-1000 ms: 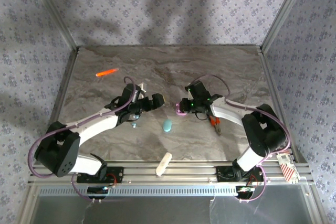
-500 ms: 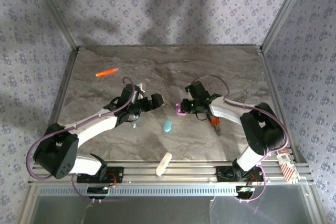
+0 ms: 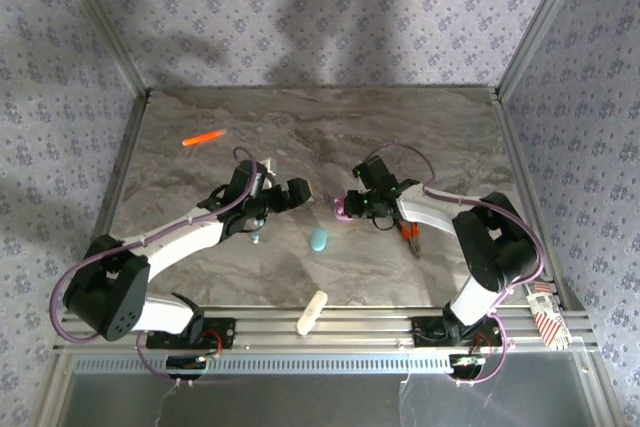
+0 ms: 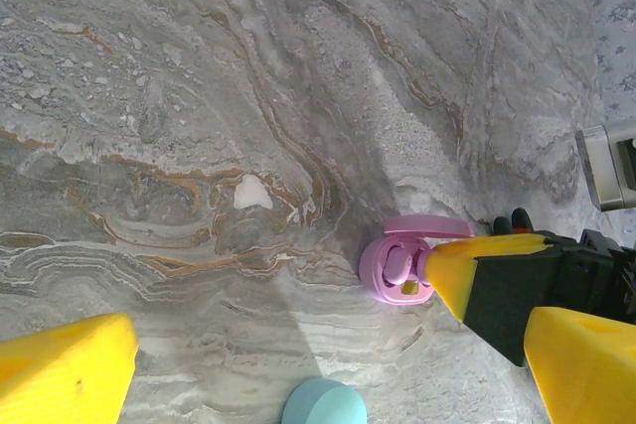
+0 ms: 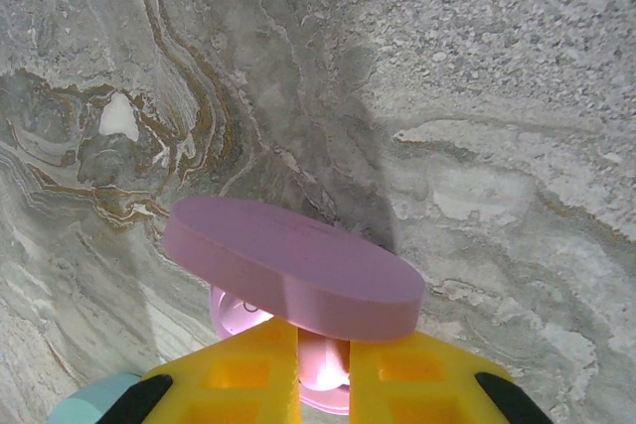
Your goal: Insert the wireless bluetooth earbuds into the charging case
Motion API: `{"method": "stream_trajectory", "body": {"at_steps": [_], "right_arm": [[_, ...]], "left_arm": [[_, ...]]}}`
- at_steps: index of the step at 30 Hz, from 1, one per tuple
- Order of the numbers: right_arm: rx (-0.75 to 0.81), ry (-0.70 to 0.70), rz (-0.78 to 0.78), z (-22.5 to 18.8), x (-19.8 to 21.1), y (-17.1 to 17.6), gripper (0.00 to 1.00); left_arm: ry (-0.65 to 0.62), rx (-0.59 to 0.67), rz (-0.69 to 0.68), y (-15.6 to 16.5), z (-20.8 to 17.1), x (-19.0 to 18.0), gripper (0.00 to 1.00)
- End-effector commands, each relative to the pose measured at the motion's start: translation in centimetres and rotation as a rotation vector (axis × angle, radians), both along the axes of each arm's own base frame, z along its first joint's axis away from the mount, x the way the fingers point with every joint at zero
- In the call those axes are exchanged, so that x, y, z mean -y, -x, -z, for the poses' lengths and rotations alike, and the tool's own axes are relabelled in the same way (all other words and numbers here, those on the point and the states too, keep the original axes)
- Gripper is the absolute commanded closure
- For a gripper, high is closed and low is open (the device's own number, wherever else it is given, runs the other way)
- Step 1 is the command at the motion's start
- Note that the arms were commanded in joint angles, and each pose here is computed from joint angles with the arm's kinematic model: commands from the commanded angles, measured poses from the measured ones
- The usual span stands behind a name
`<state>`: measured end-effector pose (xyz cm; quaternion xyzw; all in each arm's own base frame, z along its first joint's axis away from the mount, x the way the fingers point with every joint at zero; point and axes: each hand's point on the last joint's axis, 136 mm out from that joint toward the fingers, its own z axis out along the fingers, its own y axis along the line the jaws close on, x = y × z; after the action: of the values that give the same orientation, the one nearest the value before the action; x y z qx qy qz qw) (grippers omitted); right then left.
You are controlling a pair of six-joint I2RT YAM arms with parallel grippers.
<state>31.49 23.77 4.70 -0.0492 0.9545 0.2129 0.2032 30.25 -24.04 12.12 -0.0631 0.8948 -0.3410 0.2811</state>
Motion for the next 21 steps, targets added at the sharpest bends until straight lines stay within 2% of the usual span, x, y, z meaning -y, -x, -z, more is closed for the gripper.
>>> {"method": "stream_trajectory", "body": {"at_steps": [1,10,21], "right_arm": [[-0.012,0.025,-0.01,0.5,0.1,0.0,0.83],[0.002,0.027,-0.018,-0.8,0.0,0.2,0.71],[0.044,0.023,-0.024,-3.5,0.1,0.7,0.69]], "left_arm": [[-0.01,0.023,0.007,0.1,-0.4,-0.2,0.0],[-0.008,0.023,0.004,0.2,-0.4,-0.2,0.0],[0.003,0.036,0.006,0.3,-1.1,-0.2,0.0]]}}
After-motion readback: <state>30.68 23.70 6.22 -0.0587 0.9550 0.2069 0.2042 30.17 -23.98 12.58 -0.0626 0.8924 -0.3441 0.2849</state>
